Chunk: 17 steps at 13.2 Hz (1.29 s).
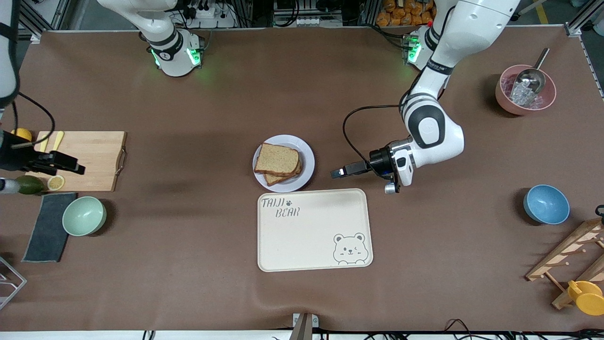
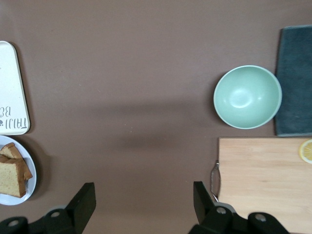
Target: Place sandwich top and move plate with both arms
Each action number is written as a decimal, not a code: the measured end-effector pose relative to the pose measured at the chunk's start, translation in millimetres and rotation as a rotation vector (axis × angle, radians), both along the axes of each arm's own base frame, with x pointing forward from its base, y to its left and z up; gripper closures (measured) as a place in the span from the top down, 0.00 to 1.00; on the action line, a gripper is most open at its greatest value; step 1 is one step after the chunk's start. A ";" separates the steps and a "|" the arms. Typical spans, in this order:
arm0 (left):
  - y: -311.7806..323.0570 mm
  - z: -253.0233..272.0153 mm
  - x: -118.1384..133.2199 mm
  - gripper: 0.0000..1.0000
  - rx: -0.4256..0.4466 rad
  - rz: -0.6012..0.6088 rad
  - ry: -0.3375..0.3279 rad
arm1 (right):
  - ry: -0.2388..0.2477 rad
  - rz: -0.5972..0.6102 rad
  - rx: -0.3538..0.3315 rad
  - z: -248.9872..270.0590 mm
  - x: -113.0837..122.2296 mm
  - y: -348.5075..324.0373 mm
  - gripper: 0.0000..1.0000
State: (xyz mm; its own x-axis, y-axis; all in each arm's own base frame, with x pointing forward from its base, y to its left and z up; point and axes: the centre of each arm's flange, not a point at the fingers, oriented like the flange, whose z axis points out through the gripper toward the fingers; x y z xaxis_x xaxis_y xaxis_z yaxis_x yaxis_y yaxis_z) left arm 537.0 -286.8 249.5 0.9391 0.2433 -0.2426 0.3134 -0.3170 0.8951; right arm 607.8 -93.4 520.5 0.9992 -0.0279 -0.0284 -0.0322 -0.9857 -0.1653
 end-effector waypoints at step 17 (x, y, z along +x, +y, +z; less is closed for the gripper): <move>-26.2 -79.7 -63.6 1.00 0.086 -0.132 -0.033 | -0.108 0.045 -0.169 90.5 -48.7 -7.1 1.00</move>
